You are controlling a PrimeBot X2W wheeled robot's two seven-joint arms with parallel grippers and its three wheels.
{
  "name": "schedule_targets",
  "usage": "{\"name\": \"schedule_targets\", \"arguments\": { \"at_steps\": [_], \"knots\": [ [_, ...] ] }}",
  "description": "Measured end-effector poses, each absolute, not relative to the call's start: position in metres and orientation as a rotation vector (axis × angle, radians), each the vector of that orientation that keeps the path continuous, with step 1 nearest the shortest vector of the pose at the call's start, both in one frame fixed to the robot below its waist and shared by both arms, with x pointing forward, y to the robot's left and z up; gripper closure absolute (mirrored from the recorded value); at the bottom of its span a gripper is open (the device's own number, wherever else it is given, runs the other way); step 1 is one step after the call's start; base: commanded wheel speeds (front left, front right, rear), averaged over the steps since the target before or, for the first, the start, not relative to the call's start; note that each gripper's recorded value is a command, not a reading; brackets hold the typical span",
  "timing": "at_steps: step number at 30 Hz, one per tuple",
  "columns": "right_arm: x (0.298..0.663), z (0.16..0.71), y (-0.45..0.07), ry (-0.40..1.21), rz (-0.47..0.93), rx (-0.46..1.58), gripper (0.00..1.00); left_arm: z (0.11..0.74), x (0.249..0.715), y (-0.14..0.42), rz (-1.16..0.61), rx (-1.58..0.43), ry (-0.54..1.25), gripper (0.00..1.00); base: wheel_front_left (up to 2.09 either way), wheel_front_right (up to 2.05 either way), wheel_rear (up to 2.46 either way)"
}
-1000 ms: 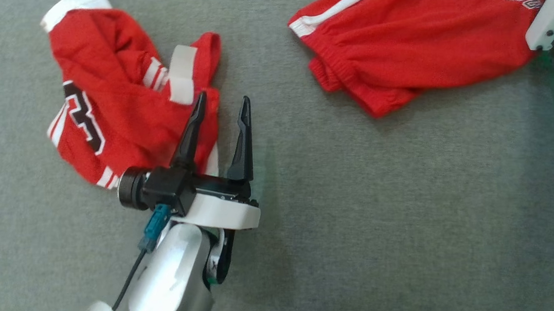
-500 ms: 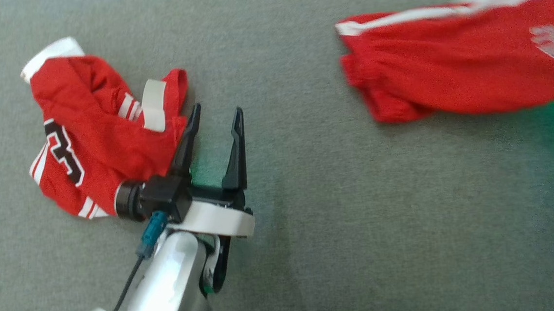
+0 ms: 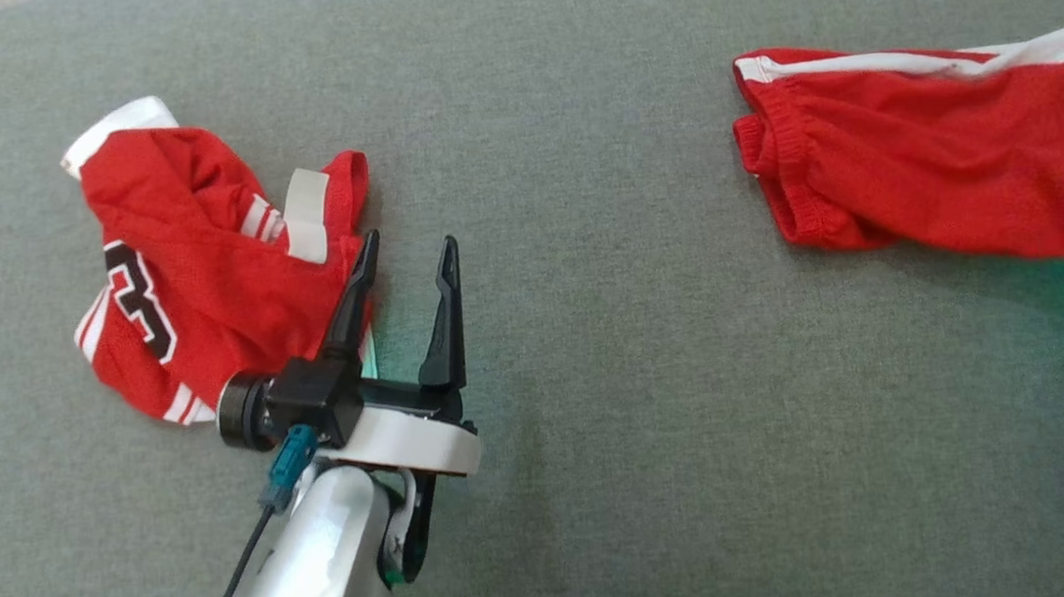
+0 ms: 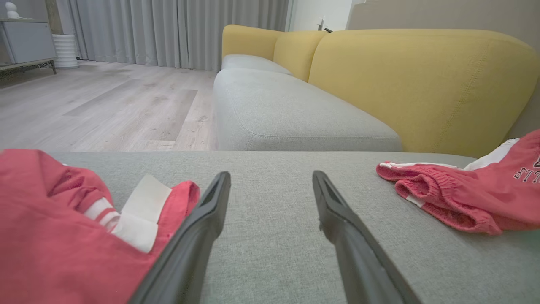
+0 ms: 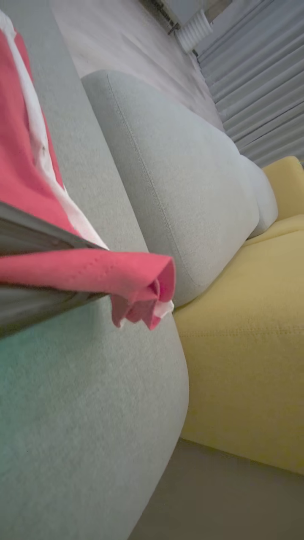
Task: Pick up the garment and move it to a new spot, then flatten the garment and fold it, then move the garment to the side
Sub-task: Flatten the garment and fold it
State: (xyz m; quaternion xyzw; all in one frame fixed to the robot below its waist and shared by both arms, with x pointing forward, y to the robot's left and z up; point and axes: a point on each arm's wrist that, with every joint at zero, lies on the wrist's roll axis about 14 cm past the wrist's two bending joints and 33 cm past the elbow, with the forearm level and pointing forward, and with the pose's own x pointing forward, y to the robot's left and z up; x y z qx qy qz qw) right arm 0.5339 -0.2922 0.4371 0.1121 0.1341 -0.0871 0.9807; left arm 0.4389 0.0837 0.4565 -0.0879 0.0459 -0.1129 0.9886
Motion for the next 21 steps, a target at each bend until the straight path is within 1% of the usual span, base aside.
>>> {"name": "schedule_targets", "arguments": {
  "at_steps": [8, 9, 17, 21],
  "knots": [
    [0.548, 0.485, -0.218, 0.131, 0.007, 0.290, 1.00, 0.468, 0.427, 0.090, -0.209, -0.170, 0.070, 0.00, 0.00, 0.00, 0.00],
    [0.545, 0.493, -0.200, 0.112, 0.052, 0.310, 1.00, 0.472, 0.424, 0.092, -0.205, -0.168, 0.059, 0.00, 0.00, 0.00, 0.00],
    [0.533, 0.488, -0.128, 0.160, 0.231, 0.315, 1.00, 0.480, 0.415, 0.104, -0.173, -0.160, 0.041, 0.00, 0.00, 0.00, 0.00],
    [0.527, 0.473, -0.094, 0.214, 0.310, 0.298, 1.00, 0.473, 0.410, 0.109, -0.156, -0.160, 0.061, 0.00, 0.00, 0.00, 0.00]
  ]
}}
